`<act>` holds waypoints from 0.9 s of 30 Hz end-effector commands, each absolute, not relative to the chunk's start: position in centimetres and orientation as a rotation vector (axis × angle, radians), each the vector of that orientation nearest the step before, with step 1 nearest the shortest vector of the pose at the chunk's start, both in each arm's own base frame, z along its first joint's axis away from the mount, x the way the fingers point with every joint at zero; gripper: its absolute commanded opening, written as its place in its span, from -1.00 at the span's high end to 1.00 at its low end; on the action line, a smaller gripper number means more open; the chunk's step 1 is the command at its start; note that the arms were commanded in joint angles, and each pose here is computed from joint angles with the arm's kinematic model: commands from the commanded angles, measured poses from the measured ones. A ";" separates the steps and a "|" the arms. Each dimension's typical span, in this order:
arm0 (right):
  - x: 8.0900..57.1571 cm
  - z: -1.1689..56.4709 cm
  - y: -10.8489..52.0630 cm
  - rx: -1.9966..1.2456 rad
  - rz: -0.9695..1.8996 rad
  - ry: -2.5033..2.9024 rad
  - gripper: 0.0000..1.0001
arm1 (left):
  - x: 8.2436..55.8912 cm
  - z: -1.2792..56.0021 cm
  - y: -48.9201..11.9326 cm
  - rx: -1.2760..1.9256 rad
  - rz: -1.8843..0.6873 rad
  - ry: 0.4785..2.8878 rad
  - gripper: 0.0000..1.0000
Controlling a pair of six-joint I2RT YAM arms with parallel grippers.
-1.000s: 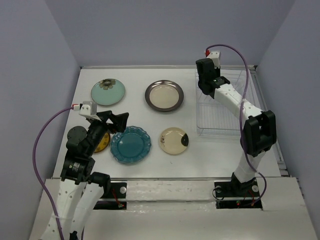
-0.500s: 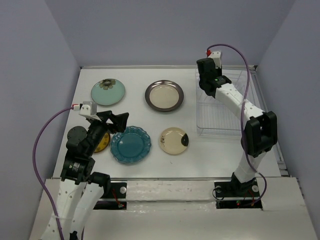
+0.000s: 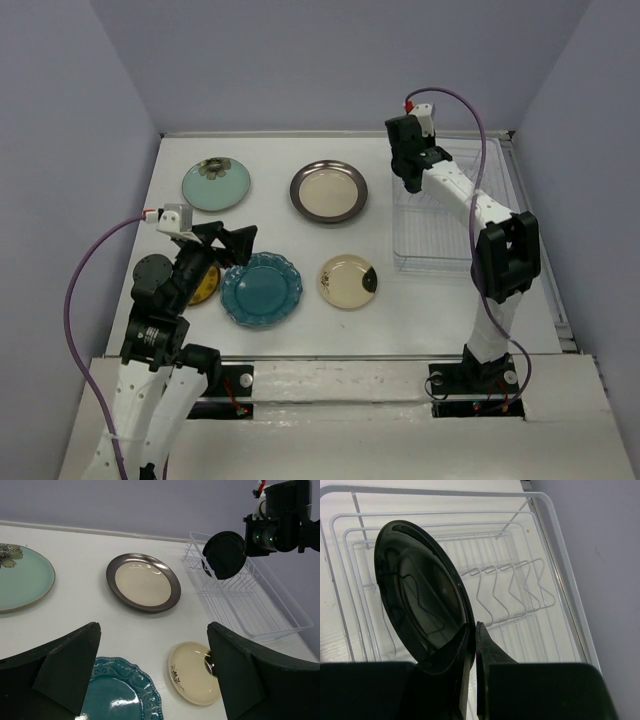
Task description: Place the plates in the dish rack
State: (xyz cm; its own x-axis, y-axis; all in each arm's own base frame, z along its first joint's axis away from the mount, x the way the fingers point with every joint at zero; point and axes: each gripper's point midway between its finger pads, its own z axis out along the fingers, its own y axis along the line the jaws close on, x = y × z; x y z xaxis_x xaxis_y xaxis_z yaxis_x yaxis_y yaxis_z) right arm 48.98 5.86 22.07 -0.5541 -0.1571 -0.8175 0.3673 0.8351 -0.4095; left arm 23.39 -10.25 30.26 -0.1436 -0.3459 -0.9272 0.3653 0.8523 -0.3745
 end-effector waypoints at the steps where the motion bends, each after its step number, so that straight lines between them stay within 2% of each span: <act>1: 49.9 22.8 5.9 0.188 -0.676 2.032 0.48 | 23.0 32.1 -10.3 0.033 -0.626 1.540 -0.98; 2: 49.8 22.9 6.0 0.191 -0.665 2.031 0.28 | 23.1 32.0 -10.3 0.033 -0.626 1.543 -0.98; 3: 49.6 23.7 6.0 0.205 -0.643 2.017 -0.11 | 23.1 32.0 -10.3 0.033 -0.626 1.544 -0.98; 5: 49.4 24.6 6.3 0.208 -0.593 2.010 -0.29 | 23.1 32.0 -10.4 0.034 -0.627 1.544 -0.98; 12: 46.3 28.8 11.7 0.128 -0.106 1.980 -0.32 | 23.3 31.4 -10.9 0.043 -0.654 1.559 -0.98; 20: 39.9 29.8 17.5 0.014 0.406 1.885 -0.30 | 24.8 24.9 -15.2 0.104 -0.876 1.835 -0.93; 23: 37.1 29.8 18.4 -0.016 0.550 1.840 -0.29 | 24.9 22.3 -16.9 0.098 -0.981 1.924 -0.77; 27: 34.3 29.5 18.5 -0.044 0.635 1.808 -0.29 | 25.1 21.6 -18.0 0.069 -0.966 1.952 -0.55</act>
State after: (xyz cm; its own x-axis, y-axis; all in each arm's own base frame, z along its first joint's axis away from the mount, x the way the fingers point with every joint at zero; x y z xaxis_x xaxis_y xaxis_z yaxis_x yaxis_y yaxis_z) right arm 36.20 16.15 26.03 -0.4156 0.1929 -0.8889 -0.1799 0.9405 0.2882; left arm 25.81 -15.88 19.95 -0.5747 -0.3005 -0.7612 0.3542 0.7471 -0.5624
